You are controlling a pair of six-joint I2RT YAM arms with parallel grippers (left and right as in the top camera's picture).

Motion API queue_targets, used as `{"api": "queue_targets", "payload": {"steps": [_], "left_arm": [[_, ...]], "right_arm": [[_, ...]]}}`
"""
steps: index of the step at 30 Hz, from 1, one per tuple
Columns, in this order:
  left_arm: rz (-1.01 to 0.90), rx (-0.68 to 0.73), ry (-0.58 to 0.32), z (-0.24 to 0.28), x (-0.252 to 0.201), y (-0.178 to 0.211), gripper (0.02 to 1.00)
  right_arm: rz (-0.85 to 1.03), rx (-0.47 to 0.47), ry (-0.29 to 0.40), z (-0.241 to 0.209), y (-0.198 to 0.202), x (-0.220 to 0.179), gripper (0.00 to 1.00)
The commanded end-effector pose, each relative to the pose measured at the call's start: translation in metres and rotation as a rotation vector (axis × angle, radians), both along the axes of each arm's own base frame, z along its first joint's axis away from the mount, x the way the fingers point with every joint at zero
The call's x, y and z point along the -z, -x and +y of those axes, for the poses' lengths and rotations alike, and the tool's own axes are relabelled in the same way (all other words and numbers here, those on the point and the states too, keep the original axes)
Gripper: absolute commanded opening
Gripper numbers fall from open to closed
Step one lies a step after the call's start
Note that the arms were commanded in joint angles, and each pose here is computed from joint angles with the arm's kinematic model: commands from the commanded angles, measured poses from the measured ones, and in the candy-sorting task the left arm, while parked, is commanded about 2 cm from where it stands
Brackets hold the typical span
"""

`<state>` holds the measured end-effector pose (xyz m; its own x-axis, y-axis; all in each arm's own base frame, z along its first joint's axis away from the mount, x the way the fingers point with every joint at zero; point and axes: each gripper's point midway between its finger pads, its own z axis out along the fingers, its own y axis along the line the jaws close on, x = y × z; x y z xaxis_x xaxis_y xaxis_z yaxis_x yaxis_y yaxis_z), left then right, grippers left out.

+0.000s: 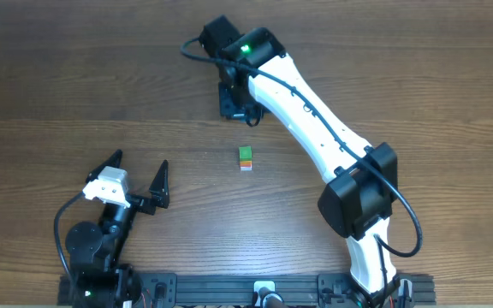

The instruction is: Stack Cubes

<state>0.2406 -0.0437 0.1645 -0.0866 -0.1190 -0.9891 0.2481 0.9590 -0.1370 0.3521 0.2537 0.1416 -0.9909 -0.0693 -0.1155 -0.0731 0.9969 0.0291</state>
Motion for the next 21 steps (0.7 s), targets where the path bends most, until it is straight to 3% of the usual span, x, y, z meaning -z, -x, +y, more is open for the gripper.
{"api": "queue_targets", "payload": {"steps": [1, 21], "left_arm": [[-0.008, 0.019, -0.013, -0.003, 0.002, 0.001, 0.998], [-0.008, 0.019, -0.013, -0.003, 0.002, 0.001, 0.998]], "right_arm": [[0.022, 0.009, -0.007, 0.002, 0.022, 0.000, 0.012], [0.046, 0.009, -0.031, 0.006, 0.048, 0.007, 0.009]]}}
